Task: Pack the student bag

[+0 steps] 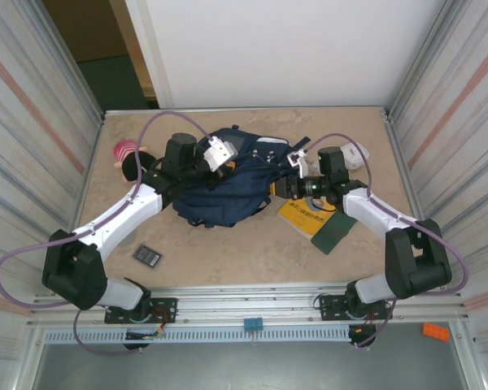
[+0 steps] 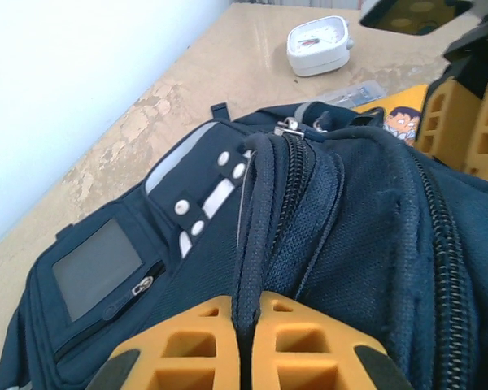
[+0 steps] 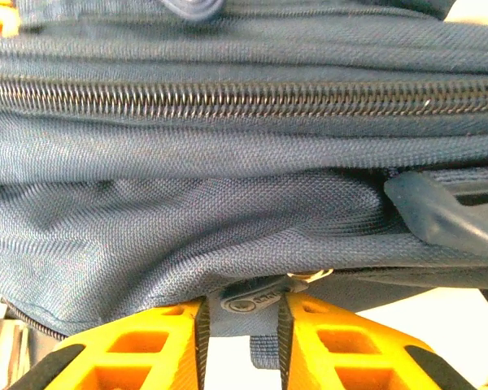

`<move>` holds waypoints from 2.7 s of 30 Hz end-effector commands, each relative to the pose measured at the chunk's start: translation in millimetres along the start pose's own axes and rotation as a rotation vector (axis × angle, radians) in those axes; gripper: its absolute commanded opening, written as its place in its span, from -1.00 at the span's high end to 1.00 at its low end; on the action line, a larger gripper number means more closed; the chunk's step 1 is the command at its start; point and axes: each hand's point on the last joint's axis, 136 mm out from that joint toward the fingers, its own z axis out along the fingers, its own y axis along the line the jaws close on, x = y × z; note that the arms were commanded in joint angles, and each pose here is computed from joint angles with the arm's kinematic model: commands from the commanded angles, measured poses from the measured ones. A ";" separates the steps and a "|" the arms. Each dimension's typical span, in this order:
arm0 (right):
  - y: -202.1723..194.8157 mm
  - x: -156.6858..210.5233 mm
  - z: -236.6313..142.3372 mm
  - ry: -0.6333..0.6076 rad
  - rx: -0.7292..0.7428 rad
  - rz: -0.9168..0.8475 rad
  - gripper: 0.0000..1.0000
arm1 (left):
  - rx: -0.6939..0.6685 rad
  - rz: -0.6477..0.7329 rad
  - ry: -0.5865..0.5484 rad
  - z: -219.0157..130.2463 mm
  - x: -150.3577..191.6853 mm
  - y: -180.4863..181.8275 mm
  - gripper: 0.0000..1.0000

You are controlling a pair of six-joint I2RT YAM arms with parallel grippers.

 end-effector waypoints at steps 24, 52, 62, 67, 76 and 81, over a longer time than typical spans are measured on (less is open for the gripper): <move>-24.9 -27.9 -29.6 -0.132 -0.062 0.036 -0.27 | 0.224 -0.015 -0.315 -56.1 -50.7 0.8 1.00; 7.7 0.3 2.4 0.011 -0.236 -0.087 0.16 | 0.252 -0.046 -0.370 -59.7 -60.8 12.6 1.00; -0.5 1.9 10.5 0.020 -0.234 -0.088 0.47 | 0.246 -0.051 -0.383 -60.2 -64.0 14.7 1.00; 3.6 -1.6 6.6 -0.003 -0.210 -0.108 0.90 | 0.185 -0.063 -0.359 -56.3 -59.5 23.9 1.00; 33.3 2.4 -6.2 0.058 -0.084 -0.196 0.99 | -0.207 -0.081 -0.117 -37.0 -25.0 57.8 1.00; 47.2 7.5 -9.6 0.110 -0.035 -0.205 0.98 | -0.344 -0.083 -0.011 -29.0 -9.9 65.8 1.00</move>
